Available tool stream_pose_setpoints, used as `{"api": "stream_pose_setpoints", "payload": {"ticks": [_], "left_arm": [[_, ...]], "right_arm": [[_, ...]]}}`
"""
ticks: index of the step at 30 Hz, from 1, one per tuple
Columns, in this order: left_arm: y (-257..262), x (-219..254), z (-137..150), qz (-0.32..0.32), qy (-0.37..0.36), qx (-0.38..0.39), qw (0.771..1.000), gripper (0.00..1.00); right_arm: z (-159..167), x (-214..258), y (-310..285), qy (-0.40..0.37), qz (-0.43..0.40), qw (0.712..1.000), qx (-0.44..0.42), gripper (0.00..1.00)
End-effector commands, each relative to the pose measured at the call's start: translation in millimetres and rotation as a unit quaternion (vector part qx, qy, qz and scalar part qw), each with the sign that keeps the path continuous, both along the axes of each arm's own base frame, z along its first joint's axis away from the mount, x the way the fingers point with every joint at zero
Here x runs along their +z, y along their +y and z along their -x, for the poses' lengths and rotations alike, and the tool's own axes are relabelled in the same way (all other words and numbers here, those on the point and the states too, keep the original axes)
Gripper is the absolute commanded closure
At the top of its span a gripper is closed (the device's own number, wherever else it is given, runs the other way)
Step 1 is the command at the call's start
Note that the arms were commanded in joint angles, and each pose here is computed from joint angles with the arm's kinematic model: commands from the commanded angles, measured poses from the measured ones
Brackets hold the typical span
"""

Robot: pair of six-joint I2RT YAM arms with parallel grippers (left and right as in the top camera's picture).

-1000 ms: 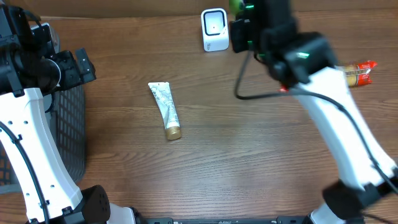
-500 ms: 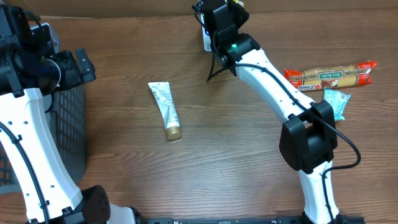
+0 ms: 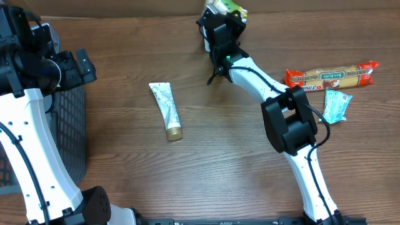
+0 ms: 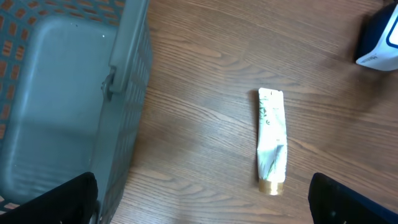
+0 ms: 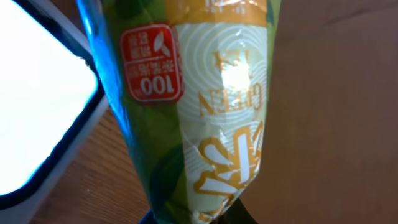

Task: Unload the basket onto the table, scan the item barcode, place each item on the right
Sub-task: 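Raise the tea packet to the white scanner with the right gripper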

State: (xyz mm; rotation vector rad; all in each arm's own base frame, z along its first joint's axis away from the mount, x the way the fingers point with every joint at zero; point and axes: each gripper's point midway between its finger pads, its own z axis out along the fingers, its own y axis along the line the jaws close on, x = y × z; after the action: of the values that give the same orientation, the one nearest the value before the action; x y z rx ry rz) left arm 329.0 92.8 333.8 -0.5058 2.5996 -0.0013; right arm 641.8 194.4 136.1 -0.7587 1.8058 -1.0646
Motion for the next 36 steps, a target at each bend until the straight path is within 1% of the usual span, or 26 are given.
{"api": "stream_pose_setpoints", "payload": {"ticks": [1,7,13,17,23,26,27,29,30,32,33,36], "left_arm": [[0.3,4.1,-1.3,-0.007,-0.006,-0.010,1.000,0.00],[0.3,4.1,-1.3,-0.007,-0.006,-0.010,1.000,0.00],[0.3,4.1,-1.3,-0.007,-0.006,-0.010,1.000,0.01],[0.3,4.2,-1.3,-0.007,-0.006,-0.010,1.000,0.00],[0.3,4.1,-1.3,-0.007,-0.006,-0.010,1.000,0.00],[0.3,4.2,-1.3,-0.007,-0.006,-0.010,1.000,0.00],[0.3,4.2,-1.3,-0.007,-0.006,-0.010,1.000,0.00],[0.3,4.2,-1.3,-0.007,-0.006,-0.010,1.000,0.00],[0.3,4.1,-1.3,-0.007,-0.006,-0.010,1.000,0.01],[0.3,4.2,-1.3,-0.007,-0.006,-0.010,1.000,0.01],[0.3,4.2,-1.3,-0.007,-0.006,-0.010,1.000,0.00],[0.3,4.2,-1.3,-0.007,-0.006,-0.010,1.000,0.00]], "right_arm": [[-4.1,15.9,-19.3,-0.031,-0.003,0.999,-0.041,0.96],[-3.4,19.5,-15.7,-0.038,-0.001,0.998,-0.040,0.96],[4.8,19.3,12.6,-0.037,-0.002,0.999,-0.017,0.96],[6.3,19.3,16.8,-0.037,-0.002,0.999,-0.014,0.96],[10.3,21.9,7.0,-0.041,0.009,0.998,-0.043,0.96],[14.4,26.5,5.7,-0.040,0.028,0.997,-0.055,0.96],[16.4,34.2,6.5,-0.050,0.020,0.997,-0.060,0.96],[22.2,62.5,7.5,-0.096,-0.038,0.992,-0.078,0.96],[24.7,72.3,9.2,-0.105,-0.051,0.990,-0.078,0.96],[35.3,112.7,8.8,-0.129,-0.079,0.985,-0.079,0.96],[43.3,134.4,6.7,-0.139,-0.098,0.982,-0.082,0.96],[63.8,169.1,4.7,-0.134,-0.137,0.979,-0.075,0.96]]}}
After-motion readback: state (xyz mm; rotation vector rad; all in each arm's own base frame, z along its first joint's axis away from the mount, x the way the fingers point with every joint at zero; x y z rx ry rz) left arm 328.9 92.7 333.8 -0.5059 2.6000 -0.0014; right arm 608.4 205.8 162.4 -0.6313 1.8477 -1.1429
